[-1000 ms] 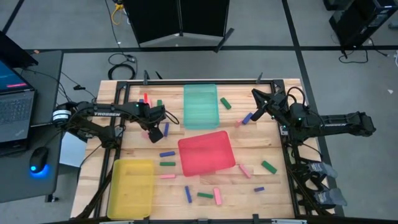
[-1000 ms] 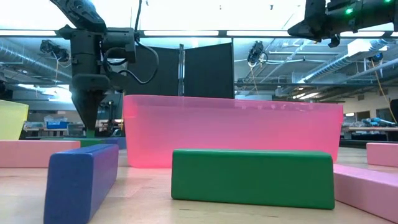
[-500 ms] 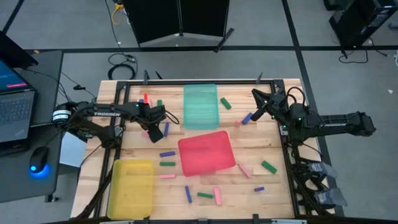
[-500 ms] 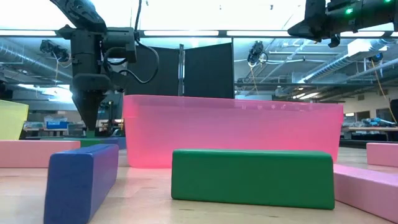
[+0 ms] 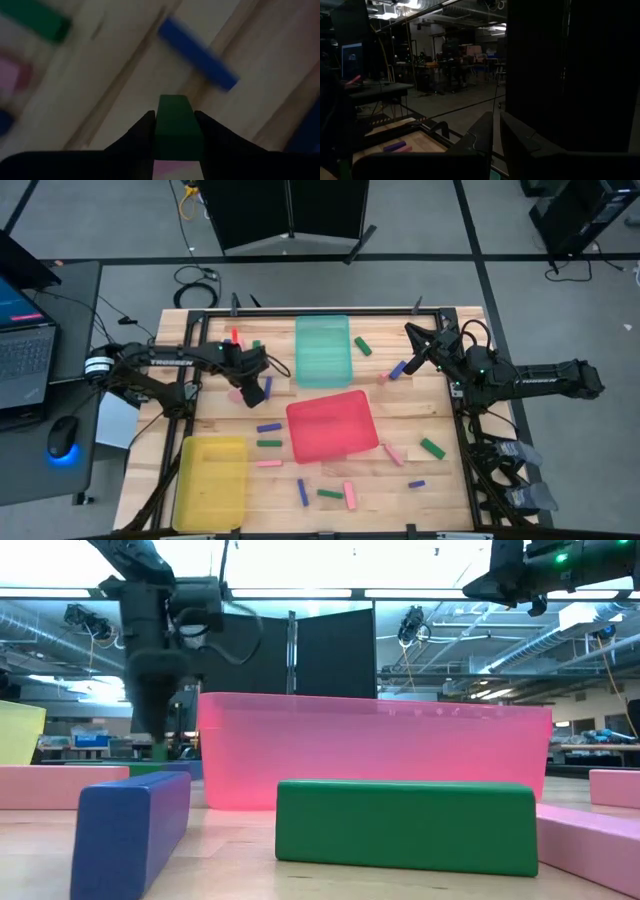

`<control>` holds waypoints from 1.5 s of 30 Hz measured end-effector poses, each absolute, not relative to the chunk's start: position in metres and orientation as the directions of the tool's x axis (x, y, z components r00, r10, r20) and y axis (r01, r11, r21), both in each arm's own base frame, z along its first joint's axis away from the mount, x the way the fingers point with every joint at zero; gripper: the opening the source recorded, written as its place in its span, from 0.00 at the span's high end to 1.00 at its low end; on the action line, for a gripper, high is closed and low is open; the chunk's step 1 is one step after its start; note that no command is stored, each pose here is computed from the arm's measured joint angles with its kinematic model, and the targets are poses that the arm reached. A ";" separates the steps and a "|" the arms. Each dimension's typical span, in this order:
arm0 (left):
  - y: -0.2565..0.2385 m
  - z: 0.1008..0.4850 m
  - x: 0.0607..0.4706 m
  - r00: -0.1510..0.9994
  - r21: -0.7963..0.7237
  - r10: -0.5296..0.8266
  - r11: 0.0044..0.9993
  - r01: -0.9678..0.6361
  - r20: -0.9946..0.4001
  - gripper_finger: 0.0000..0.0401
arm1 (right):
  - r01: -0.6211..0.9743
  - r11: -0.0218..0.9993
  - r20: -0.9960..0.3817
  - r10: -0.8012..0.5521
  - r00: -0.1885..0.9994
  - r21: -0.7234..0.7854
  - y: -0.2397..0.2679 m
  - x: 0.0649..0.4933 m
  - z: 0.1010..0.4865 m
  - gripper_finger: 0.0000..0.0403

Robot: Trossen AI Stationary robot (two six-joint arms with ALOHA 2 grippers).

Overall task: Sort blocks
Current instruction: Put the green block into the green bin

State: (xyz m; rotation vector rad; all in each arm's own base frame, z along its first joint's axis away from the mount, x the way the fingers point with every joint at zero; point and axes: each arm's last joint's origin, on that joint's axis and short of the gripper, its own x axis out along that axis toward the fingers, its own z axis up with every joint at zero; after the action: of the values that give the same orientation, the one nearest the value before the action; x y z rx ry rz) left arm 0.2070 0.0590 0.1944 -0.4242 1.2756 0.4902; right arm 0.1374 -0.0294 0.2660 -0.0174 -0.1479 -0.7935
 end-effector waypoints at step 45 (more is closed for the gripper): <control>0.132 0.207 0.377 0.750 -0.085 0.384 0.861 -0.502 -0.539 0.50 | 0.704 0.703 0.166 -0.710 0.685 0.100 -0.030 0.142 0.268 0.89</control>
State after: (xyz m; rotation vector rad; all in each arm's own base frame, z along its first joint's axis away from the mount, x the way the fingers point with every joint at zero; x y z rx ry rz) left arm 0.3768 0.1318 0.2073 -0.2308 0.5351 0.4888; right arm 0.1419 -0.0301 0.2680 0.0290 -0.1984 -0.7921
